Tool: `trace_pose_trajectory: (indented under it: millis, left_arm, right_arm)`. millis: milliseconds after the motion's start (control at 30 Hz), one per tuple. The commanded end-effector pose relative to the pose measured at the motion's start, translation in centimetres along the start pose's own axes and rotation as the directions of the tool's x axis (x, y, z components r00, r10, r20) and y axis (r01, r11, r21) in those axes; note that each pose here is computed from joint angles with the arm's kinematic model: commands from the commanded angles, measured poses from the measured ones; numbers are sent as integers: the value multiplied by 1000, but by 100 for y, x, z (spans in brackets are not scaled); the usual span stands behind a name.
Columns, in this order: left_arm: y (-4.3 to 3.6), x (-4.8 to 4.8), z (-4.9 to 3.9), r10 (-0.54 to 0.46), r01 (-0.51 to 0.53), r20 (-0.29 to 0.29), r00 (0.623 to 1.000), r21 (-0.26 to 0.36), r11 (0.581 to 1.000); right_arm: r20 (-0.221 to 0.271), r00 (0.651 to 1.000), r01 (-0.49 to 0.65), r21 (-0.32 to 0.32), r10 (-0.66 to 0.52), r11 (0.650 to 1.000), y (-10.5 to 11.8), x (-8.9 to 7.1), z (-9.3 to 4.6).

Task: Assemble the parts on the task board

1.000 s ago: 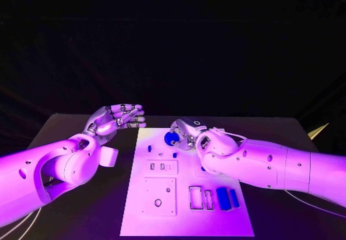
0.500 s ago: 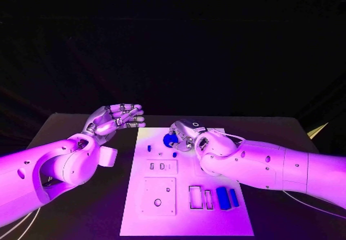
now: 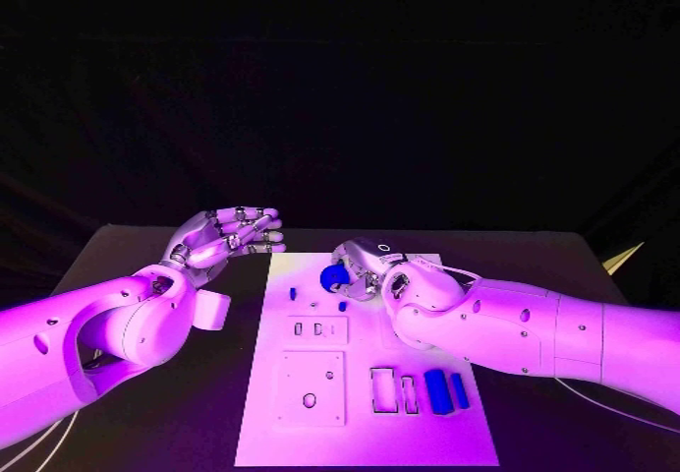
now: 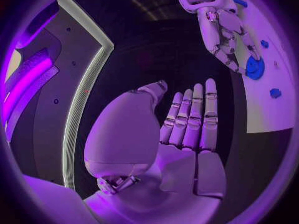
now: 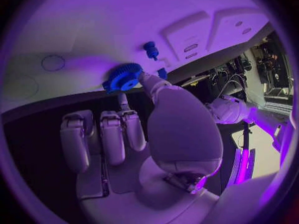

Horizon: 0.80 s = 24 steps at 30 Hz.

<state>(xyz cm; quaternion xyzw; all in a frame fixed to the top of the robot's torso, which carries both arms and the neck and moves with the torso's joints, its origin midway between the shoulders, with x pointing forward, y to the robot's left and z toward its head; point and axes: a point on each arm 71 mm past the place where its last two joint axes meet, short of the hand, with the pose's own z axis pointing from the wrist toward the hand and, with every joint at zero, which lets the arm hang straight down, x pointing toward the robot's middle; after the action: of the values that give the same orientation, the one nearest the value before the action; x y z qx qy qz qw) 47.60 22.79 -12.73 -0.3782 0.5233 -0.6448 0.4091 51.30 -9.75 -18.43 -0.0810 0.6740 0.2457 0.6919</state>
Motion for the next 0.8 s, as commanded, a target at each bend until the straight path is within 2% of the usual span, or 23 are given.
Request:
trace_pose_trajectory:
  millis: [33,400,800]
  left_arm:
    - [-9,21,5,-11,11,-18,1000,4,1000]
    - [-11,9,-1,-9,9,-15,1000,4,1000]
    - [-11,4,-2,-9,9,-13,1000,4,1000]
  right_arm:
    - [-19,1000,-6,1,6,1000,-4,24,-7]
    - [-57,998,-29,24,30,999,-79,36,-40]
    - [-58,998,-34,50,37,998,-161,24,-67]
